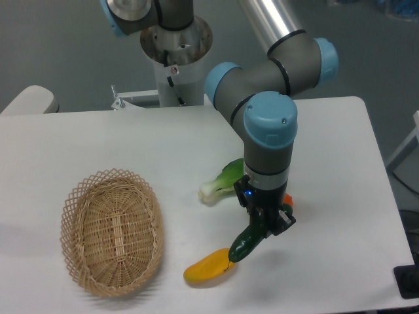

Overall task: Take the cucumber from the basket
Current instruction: 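Carry the held cucumber away from the basket toward the orange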

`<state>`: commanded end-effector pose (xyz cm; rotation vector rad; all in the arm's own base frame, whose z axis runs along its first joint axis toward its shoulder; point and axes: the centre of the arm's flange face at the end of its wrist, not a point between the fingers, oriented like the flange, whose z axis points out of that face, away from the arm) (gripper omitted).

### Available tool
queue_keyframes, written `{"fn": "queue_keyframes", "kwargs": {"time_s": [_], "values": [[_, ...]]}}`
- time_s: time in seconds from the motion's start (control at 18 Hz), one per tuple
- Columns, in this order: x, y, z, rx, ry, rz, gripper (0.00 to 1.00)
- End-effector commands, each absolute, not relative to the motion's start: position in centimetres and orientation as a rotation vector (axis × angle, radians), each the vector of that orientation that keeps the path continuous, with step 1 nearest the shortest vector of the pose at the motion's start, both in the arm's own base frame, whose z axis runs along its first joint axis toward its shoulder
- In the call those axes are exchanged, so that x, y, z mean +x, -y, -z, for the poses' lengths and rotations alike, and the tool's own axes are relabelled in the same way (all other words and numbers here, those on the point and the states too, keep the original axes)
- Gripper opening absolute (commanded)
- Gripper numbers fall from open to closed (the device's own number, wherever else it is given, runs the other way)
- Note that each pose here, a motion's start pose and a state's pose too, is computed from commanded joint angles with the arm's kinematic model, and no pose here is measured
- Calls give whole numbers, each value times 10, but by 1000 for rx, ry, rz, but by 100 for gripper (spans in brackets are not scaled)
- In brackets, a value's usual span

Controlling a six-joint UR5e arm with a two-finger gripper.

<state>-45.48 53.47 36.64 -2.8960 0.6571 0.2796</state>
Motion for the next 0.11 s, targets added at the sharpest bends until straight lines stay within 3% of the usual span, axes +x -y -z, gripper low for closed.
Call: {"fn": "queue_keyframes", "kwargs": {"time_s": [0.11], "values": [[-455,-535,-366,-2896,-657,-280,15]]}}
